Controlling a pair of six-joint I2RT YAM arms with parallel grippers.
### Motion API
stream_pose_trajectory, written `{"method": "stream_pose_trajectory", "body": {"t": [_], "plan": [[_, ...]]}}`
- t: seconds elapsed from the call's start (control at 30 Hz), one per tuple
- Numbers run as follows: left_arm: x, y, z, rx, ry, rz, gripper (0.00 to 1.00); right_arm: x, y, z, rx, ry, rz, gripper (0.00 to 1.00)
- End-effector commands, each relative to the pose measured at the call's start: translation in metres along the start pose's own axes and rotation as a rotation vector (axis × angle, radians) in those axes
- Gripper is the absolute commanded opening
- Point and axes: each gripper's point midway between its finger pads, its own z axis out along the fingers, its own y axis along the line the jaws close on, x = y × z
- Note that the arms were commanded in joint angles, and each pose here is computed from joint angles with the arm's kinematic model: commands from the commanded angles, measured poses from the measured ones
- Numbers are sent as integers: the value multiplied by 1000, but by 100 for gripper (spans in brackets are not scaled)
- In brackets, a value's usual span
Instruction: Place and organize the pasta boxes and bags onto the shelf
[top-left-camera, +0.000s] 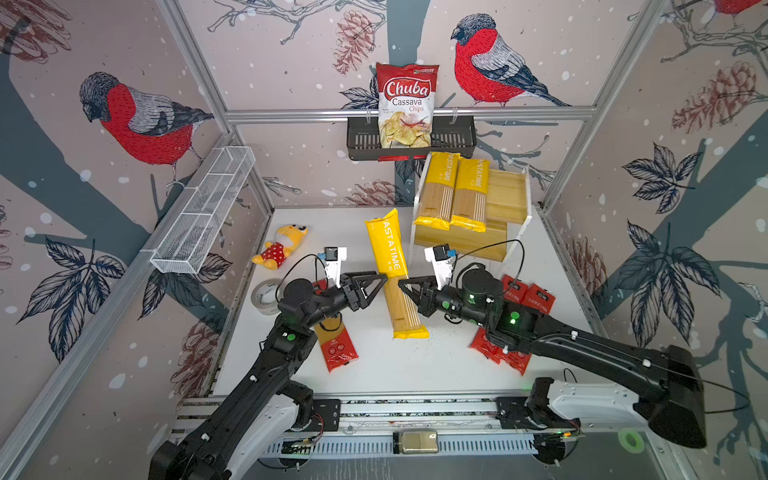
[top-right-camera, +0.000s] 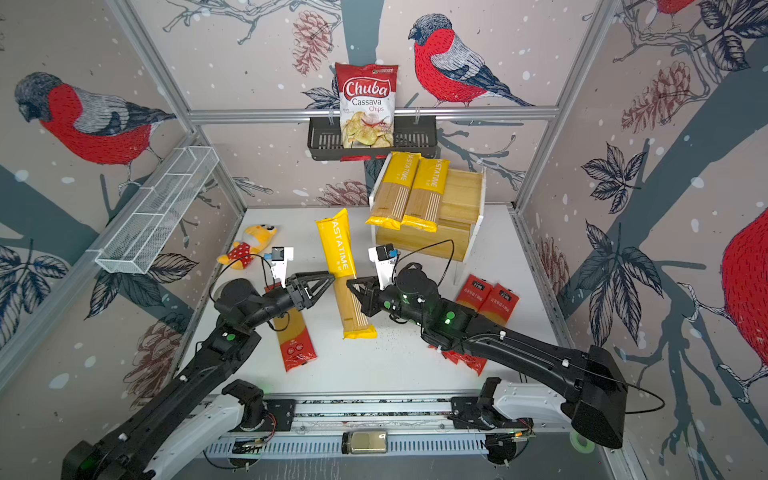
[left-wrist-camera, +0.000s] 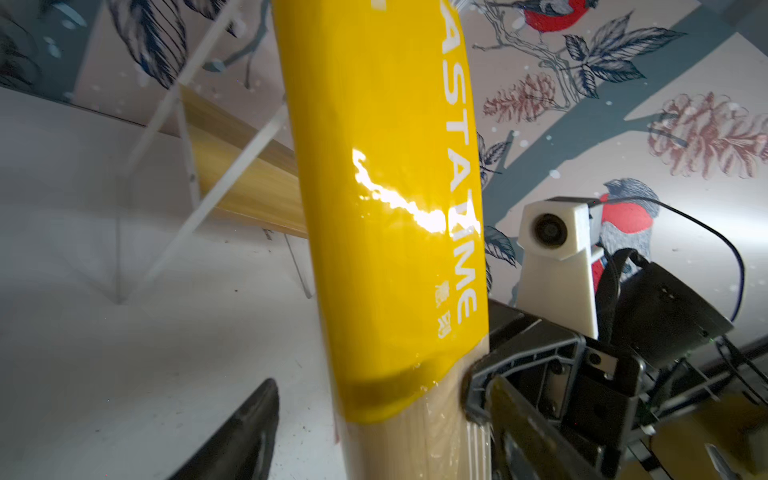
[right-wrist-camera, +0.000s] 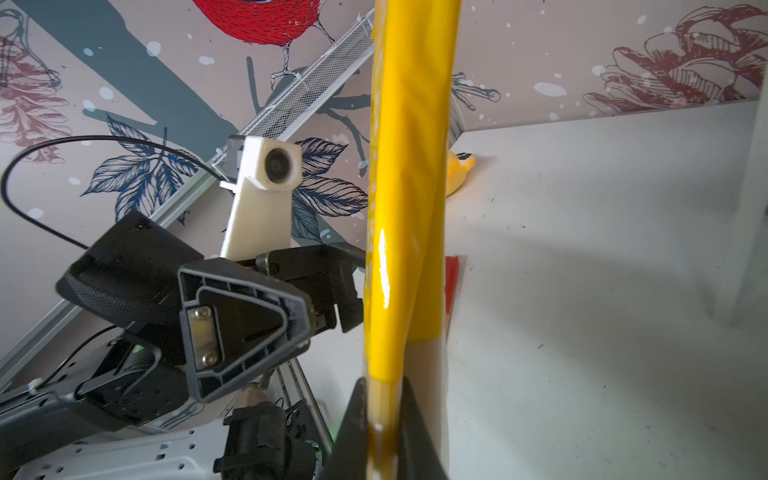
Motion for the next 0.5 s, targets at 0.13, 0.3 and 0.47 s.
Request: {"method": "stream_pose_trajectory", "body": {"t": [0.13,0.3,0.47], "plan": [[-21,-36,10,170,-34,73,77,-49,53,-14,-226,-161,-46,0],[-24,-49,13,229,-28,86,75,-44,55,-12,-246,-138,-39,0],[-24,-53,15,252,-17,100,71,-40,52,-11,-273,-131,-7,0]]}}
